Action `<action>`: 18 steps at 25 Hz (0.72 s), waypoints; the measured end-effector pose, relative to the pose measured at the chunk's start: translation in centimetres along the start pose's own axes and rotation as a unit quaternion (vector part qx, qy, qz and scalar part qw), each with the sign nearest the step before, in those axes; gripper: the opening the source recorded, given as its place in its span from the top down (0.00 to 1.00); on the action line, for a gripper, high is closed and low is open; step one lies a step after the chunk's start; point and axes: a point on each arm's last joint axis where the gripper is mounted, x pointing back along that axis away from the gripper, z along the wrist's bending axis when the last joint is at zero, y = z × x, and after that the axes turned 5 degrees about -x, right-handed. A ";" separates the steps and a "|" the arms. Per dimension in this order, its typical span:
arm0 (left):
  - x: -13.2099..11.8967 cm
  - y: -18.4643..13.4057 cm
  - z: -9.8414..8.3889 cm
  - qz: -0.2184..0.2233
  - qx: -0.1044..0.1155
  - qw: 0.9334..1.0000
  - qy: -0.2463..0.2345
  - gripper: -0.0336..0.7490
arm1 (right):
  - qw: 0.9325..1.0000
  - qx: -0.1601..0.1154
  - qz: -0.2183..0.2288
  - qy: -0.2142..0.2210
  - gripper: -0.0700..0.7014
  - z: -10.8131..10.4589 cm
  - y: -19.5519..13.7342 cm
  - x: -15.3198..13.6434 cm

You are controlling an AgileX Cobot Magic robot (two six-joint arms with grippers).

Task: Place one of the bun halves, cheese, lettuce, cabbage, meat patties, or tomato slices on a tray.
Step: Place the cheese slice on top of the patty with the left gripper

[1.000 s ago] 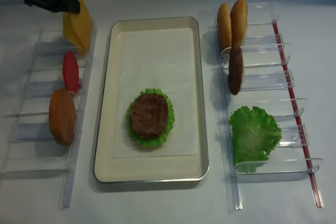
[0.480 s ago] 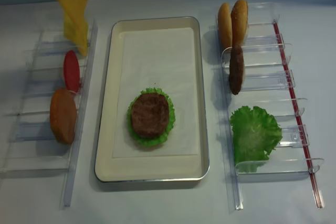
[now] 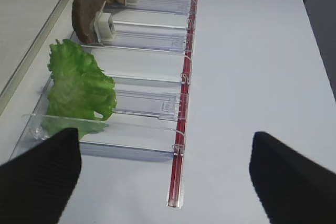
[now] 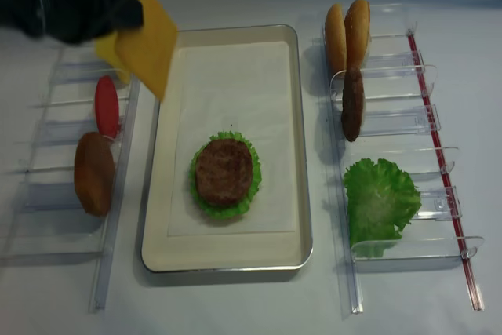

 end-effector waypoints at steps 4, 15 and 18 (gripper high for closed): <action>-0.7 -3.0 -1.7 -0.010 0.025 0.999 -0.046 0.95 | 1.000 0.000 0.000 0.000 0.07 0.0 0.0 0.0; -5.6 -9.8 -3.4 -0.023 0.177 0.976 -0.122 0.95 | 1.000 0.000 0.000 -0.001 0.07 0.0 0.0 0.0; -6.4 -11.0 -3.2 -0.034 0.213 0.970 -0.113 0.95 | 1.000 0.000 0.000 -0.001 0.07 0.0 0.0 0.0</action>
